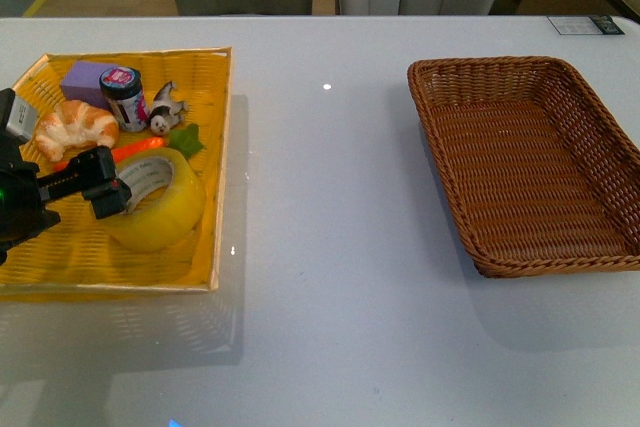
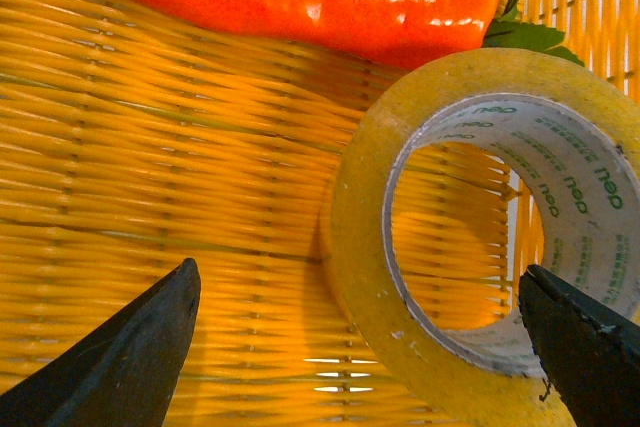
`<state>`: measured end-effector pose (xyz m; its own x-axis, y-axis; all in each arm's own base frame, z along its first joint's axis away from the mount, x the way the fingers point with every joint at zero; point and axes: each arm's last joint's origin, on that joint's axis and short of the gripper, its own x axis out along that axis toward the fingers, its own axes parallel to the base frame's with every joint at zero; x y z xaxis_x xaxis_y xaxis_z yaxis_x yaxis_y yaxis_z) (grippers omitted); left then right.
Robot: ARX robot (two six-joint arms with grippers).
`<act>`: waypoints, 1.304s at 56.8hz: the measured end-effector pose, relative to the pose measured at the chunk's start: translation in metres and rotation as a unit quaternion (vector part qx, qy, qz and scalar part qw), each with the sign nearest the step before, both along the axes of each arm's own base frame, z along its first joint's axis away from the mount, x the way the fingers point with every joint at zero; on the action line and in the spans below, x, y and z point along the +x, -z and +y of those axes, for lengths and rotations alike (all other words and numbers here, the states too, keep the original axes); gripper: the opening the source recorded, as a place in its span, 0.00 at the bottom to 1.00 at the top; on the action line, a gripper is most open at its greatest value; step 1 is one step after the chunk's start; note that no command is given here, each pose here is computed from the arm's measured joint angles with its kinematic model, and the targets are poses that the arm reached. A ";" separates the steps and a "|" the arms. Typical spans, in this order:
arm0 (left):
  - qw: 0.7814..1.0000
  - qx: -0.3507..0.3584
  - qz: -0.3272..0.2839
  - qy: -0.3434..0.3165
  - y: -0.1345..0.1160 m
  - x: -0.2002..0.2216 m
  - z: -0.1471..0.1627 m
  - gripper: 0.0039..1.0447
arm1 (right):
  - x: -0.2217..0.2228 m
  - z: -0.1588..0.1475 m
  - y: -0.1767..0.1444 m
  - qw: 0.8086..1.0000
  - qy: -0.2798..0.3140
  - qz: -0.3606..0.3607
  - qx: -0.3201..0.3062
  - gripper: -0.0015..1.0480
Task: Move tape to another basket
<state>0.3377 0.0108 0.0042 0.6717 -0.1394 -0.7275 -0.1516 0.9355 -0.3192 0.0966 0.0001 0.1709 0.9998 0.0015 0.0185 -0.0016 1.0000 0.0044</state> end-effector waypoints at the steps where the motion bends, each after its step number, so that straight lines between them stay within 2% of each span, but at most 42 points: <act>1: 1.000 0.000 0.001 0.000 0.001 0.000 0.000 0.92 | 0.000 0.000 0.000 1.000 0.000 0.000 0.000 0.91; 9: 1.000 0.005 0.012 -0.003 0.006 0.006 -0.001 0.90 | 0.000 0.000 0.000 1.000 0.000 0.000 0.000 0.91; 26: 1.000 0.007 0.026 -0.003 0.012 0.012 -0.006 0.44 | 0.000 0.000 0.000 1.000 0.000 0.000 0.000 0.91; 38: 0.999 0.005 0.032 -0.016 0.013 0.015 -0.006 0.16 | 0.000 0.000 0.000 1.000 0.000 0.000 0.000 0.91; 47: 0.999 -0.014 0.030 -0.042 0.009 0.011 -0.001 0.15 | 0.000 0.000 0.000 1.000 0.000 0.000 0.000 0.91; 55: 0.997 -0.029 0.019 -0.065 -0.005 -0.002 0.006 0.15 | 0.000 0.000 0.000 1.000 0.000 0.000 0.000 0.91; 59: 0.997 -0.039 0.003 -0.071 -0.020 -0.007 0.008 0.15 | 0.000 0.000 0.000 1.000 0.000 0.000 0.000 0.91; 67: 0.994 -0.051 -0.061 -0.076 -0.069 -0.006 0.010 0.15 | 0.000 0.000 0.000 1.000 0.000 0.000 0.000 0.91; 74: 0.992 -0.054 -0.095 -0.062 -0.102 -0.005 -0.002 0.15 | 0.000 0.000 0.000 1.000 0.000 0.000 0.000 0.91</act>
